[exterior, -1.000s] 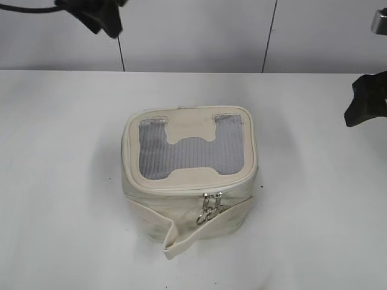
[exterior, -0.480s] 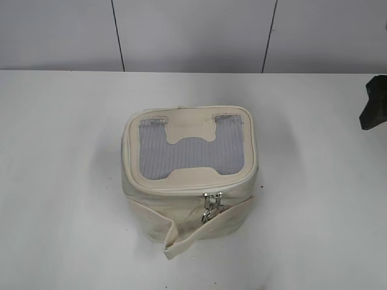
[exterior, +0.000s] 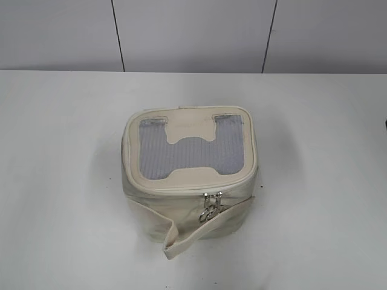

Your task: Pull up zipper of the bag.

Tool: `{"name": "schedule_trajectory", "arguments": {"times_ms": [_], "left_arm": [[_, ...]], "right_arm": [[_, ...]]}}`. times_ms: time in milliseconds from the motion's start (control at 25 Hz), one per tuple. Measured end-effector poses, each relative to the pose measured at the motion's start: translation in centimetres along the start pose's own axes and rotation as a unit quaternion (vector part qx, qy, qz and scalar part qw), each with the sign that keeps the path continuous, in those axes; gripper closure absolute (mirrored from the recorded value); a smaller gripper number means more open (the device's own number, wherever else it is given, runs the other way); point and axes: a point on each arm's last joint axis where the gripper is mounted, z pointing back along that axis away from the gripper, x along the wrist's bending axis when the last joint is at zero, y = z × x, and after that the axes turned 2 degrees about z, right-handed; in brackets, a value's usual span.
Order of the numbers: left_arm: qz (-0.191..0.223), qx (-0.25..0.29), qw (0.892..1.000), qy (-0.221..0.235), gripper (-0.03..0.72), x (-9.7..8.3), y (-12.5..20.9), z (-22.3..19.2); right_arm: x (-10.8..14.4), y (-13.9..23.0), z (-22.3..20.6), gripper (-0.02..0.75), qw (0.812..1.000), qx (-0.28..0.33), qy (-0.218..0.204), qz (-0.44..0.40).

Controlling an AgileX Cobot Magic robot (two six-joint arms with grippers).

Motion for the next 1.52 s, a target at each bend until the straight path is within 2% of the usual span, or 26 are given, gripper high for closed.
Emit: {"name": "schedule_trajectory", "arguments": {"times_ms": [80, 360, 640, 760, 1000, 1240, 1320, 1520], "left_arm": [[0.004, -0.043, 0.999, 0.003, 0.376, 0.1, 2.6, 1.6], [0.012, -0.123, 0.992, 0.013, 0.377, 0.2, 9.9, 3.7], [0.023, -0.212, 0.976, 0.032, 0.377, 0.2, 12.9, 6.2], [0.022, -0.216, 0.976, 0.035, 0.378, 0.1, 13.1, 6.2], [-0.019, -0.192, 0.98, 0.04, 0.382, -0.2, 13.7, 4.6], [-0.026, -0.179, 0.982, 0.052, 0.384, -0.4, 14.0, 4.4], [-0.027, -0.159, 0.986, 0.053, 0.388, -0.5, 14.4, 3.9], [-0.026, -0.154, 0.986, 0.055, 0.391, -0.5, 14.6, 3.8]], "right_arm": [[0.0, 1.2, 0.9, 0.146, 1.0, -0.011, 0.001, 0.004], [-0.2, 7.0, 4.2, 0.146, 0.997, -0.072, 0.005, 0.017], [-0.6, 13.5, 6.8, 0.146, 0.984, -0.173, 0.022, 0.046], [-0.6, 16.1, 8.0, 0.146, 0.972, -0.228, 0.024, 0.052], [-0.6, 19.2, 10.2, 0.148, 0.944, -0.324, 0.025, 0.054], [-0.5, 20.7, 9.3, 0.15, 0.96, -0.276, 0.011, 0.052], [-0.4, 20.7, 9.3, 0.15, 0.96, -0.274, 0.01, 0.053], [-0.4, 20.7, 9.3, 0.15, 0.96, -0.274, 0.01, 0.053]]}}
